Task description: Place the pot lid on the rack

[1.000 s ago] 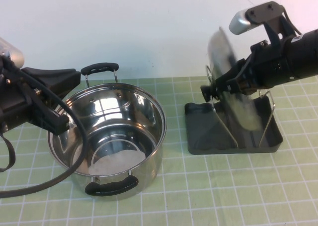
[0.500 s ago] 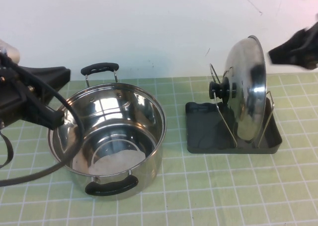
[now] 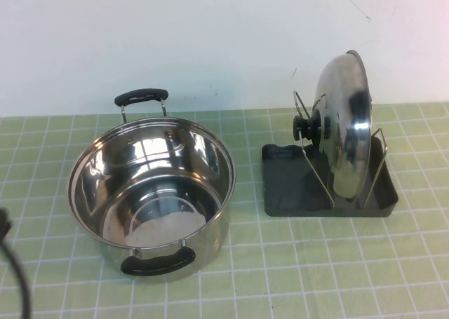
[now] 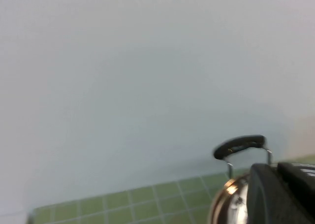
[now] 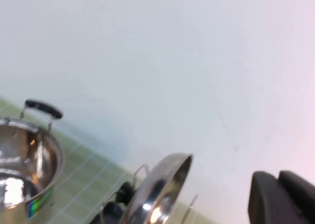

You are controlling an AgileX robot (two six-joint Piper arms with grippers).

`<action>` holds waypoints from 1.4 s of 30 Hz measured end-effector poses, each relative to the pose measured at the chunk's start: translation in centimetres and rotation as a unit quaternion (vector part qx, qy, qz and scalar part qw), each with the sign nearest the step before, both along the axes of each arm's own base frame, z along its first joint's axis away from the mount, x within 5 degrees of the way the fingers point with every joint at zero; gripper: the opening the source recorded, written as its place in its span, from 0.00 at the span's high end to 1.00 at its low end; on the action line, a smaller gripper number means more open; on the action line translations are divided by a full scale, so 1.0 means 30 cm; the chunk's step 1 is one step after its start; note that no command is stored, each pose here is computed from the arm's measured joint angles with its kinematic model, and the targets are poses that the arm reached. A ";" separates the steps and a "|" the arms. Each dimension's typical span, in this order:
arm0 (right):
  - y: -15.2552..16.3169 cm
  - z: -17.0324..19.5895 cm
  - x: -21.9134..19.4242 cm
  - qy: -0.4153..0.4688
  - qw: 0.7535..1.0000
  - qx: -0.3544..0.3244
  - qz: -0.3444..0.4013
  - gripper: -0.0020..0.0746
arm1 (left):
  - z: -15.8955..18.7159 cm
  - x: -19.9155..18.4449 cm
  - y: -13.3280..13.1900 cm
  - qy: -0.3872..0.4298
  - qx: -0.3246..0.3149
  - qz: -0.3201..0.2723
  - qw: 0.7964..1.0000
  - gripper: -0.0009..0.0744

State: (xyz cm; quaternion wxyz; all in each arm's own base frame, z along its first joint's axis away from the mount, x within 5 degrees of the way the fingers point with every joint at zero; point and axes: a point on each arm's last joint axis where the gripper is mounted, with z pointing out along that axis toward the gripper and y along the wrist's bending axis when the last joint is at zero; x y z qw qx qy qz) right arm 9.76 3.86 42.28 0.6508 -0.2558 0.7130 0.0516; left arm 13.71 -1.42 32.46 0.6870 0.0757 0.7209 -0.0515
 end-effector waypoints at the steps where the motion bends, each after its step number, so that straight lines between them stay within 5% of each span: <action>1: -0.007 -0.017 -0.035 -0.017 1.000 0.002 -0.005 0.95 | -0.004 -0.025 0.006 -0.009 -0.002 0.012 1.000 0.99; 8: -0.028 -0.104 -0.206 -0.085 0.996 0.006 -0.013 0.97 | -0.035 -0.181 0.026 -0.081 -0.034 0.055 0.995 0.99; 22: -0.021 -0.128 -0.209 -0.059 0.998 -0.003 0.001 0.98 | -0.117 -0.232 0.015 -0.091 -0.010 0.040 0.995 0.99; 36: -0.017 -0.136 -0.211 -0.046 0.999 -0.008 0.007 0.98 | -0.171 -0.237 -0.047 -0.063 0.073 -0.064 0.993 0.99; 42: -0.050 -0.248 -0.153 -0.028 0.998 -0.023 -0.058 0.98 | -0.180 -0.247 -0.074 -0.055 0.082 -0.113 0.989 0.99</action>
